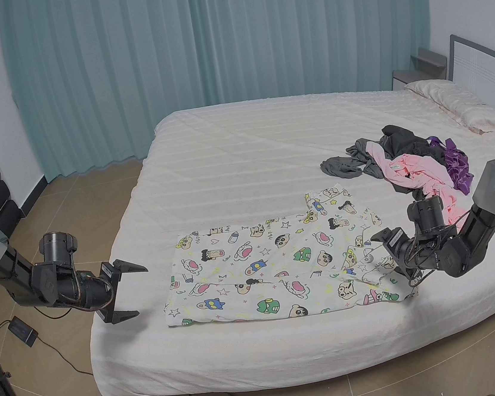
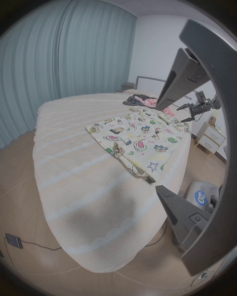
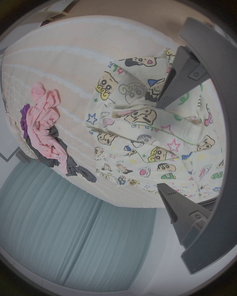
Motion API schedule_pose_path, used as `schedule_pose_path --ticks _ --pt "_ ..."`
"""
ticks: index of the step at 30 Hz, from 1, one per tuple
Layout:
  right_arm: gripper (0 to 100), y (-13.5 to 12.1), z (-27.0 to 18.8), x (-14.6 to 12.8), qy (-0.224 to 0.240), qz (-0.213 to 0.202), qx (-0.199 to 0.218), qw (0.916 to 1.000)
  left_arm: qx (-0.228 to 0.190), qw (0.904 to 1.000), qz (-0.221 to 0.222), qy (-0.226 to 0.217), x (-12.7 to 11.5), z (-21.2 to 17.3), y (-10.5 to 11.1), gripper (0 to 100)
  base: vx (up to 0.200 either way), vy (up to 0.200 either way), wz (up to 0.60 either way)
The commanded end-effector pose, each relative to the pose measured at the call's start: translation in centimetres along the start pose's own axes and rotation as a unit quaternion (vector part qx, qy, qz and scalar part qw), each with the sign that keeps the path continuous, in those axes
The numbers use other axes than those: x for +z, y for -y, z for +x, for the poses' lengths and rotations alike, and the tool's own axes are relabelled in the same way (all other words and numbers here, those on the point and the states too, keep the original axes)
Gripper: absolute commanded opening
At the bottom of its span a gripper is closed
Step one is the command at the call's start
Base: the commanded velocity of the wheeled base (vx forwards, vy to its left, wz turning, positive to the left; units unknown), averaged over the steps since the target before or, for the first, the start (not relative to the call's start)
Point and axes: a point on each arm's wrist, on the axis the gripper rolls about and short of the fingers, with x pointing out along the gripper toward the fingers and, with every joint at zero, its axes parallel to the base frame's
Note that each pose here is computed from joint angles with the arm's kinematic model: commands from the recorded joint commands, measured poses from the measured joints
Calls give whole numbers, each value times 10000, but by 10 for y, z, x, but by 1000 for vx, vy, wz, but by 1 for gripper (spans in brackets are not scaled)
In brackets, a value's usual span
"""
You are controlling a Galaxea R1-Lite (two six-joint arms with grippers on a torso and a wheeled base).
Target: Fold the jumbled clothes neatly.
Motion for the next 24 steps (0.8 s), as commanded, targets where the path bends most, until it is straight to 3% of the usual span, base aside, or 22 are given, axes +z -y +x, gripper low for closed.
schedule_pose_path --ticks 1,23,24 --pt "100 19 16 -10 -141 -121 -304 9994 -1 10000 -23 3 -6 -7 -3 100 0 0 0" --pt "100 16 28 -5 21 -307 -107 9995 -6 10000 -18 7 -6 -7 -3 100 0 0 0" --pt "0 18 30 -6 1 -353 -140 9993 -6 10000 -13 1 -6 -6 -2 100 0 0 0"
